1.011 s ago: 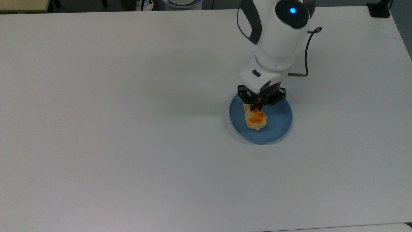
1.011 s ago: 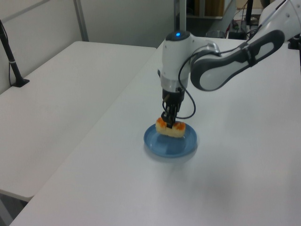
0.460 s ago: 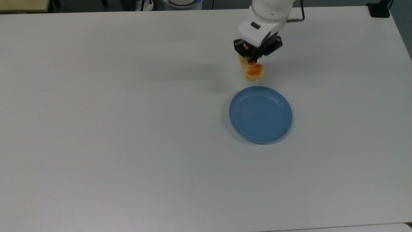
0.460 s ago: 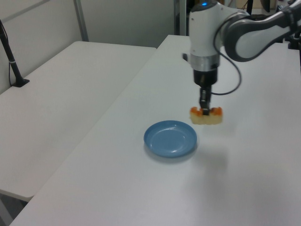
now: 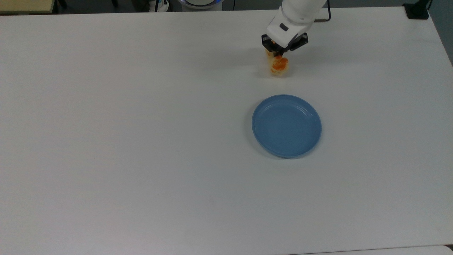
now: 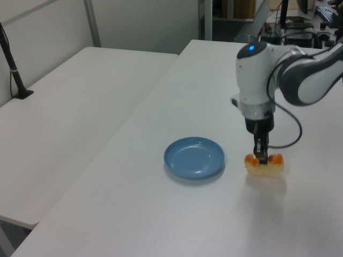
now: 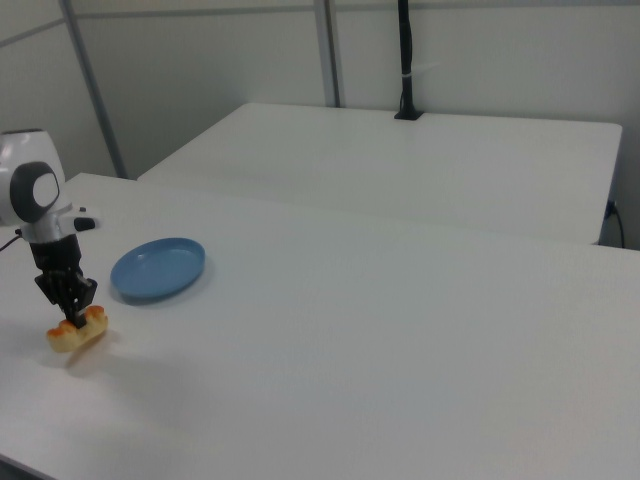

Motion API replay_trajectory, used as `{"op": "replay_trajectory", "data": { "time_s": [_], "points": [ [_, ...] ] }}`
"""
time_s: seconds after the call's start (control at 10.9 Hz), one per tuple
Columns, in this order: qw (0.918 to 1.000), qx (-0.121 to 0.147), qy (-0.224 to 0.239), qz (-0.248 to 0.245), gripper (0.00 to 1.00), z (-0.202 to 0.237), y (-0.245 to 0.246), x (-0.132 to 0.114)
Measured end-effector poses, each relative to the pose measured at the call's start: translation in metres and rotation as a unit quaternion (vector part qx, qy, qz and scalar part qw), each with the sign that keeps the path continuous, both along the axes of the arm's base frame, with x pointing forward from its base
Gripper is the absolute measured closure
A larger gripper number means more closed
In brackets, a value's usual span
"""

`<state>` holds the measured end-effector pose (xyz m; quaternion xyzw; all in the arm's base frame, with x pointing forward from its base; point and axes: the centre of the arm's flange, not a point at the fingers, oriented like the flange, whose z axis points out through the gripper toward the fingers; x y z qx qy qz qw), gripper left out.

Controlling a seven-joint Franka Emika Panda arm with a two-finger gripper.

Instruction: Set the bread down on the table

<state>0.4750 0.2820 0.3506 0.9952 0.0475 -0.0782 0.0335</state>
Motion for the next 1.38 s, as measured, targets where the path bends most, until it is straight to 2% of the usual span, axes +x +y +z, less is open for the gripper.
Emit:
{"op": "replay_trajectory", "data": {
  "time_s": [0.09, 0.18, 0.28, 0.46, 0.64, 0.74, 0.83, 1.01, 1.19, 1.38],
  "points": [
    [0.9999, -0.001, -0.001, -0.015, 0.86, -0.013, 0.005, 0.001],
    [0.9998, -0.003, 0.0, -0.022, 0.77, -0.019, 0.005, 0.002],
    [0.9996, -0.003, -0.001, -0.027, 0.65, -0.018, 0.003, 0.003],
    [0.9995, -0.004, -0.001, -0.031, 0.34, -0.014, -0.002, 0.006],
    [0.9994, -0.013, -0.009, -0.03, 0.05, 0.017, -0.007, 0.013],
    [0.999, -0.014, -0.022, -0.037, 0.0, 0.052, -0.02, 0.024],
    [0.9988, -0.008, -0.033, -0.036, 0.0, 0.094, -0.048, 0.04],
    [0.9983, 0.006, -0.048, -0.033, 0.0, 0.164, -0.131, 0.07],
    [0.997, 0.025, -0.062, -0.039, 0.0, 0.195, -0.213, 0.091],
    [0.9965, 0.031, -0.066, -0.041, 0.0, 0.211, -0.273, 0.096]
  ]
}}
